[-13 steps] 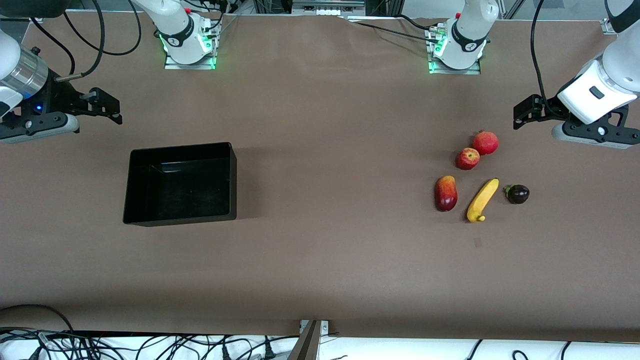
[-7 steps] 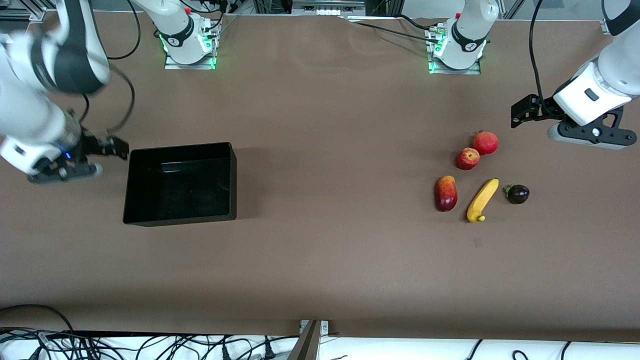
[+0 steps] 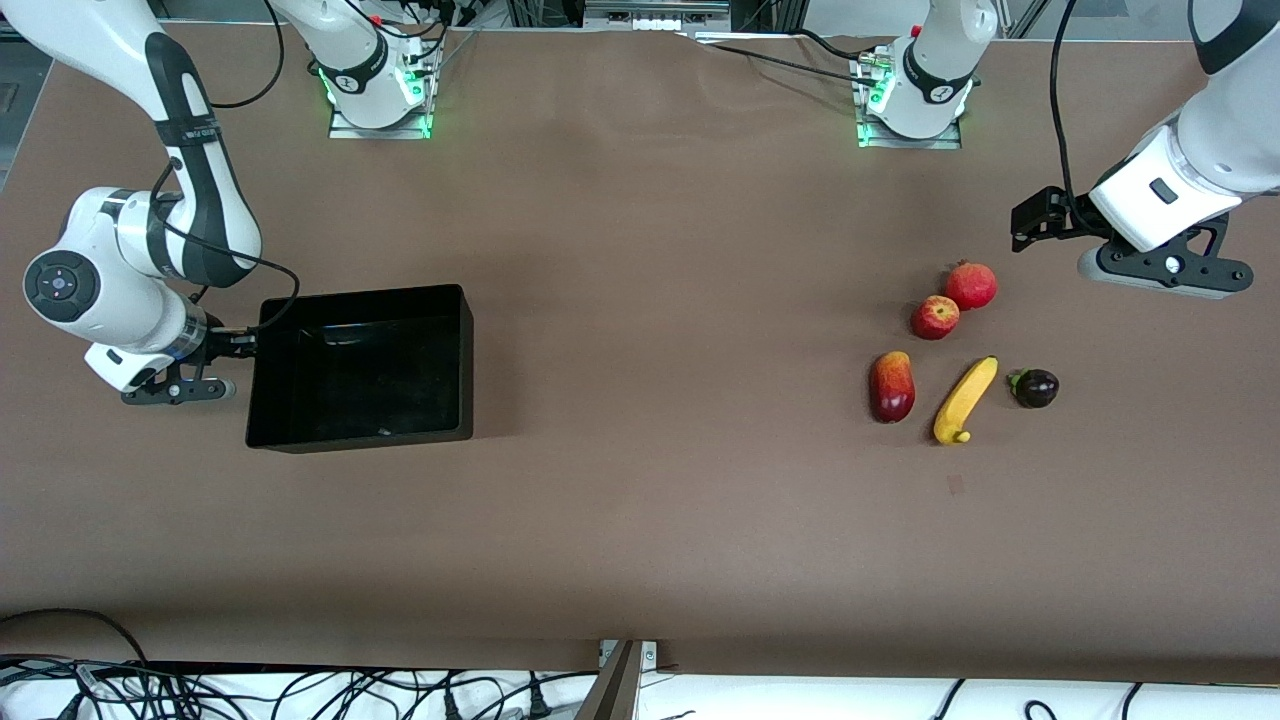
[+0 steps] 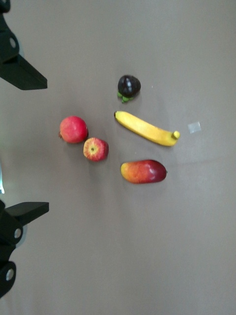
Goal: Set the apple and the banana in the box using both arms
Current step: 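Move the right gripper to the rim of the black box, then grip the black box's side wall with the right gripper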
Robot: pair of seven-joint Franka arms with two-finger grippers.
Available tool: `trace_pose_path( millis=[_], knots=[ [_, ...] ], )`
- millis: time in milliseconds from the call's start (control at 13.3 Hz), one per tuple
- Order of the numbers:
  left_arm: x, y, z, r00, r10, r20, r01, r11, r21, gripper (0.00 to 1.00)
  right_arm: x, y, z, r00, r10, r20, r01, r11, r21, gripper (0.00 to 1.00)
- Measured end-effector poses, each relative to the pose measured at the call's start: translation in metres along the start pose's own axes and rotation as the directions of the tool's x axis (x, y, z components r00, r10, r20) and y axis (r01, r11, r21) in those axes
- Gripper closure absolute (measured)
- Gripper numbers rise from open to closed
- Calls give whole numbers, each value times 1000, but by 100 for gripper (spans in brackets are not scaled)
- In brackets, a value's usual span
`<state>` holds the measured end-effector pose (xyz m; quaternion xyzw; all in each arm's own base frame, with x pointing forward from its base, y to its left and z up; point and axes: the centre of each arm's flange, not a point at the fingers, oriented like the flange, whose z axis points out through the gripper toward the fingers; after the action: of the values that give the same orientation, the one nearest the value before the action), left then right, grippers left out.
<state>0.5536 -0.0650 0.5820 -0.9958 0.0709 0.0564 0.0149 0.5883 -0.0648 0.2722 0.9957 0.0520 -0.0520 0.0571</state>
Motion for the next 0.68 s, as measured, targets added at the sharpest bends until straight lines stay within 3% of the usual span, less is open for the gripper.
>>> trace_pose_path(
  millis=[301,678],
  knots=[
    [-1,-4,0,1000,-15,3,15,1000,9,0,-14,-1,29,1000,17,7,-17,999,36,11],
    [-3,-5,0,1000,-25,17,25,1000,10,0,-20,-2,42,1000,8,3,-8,999,37,70]
  ],
)
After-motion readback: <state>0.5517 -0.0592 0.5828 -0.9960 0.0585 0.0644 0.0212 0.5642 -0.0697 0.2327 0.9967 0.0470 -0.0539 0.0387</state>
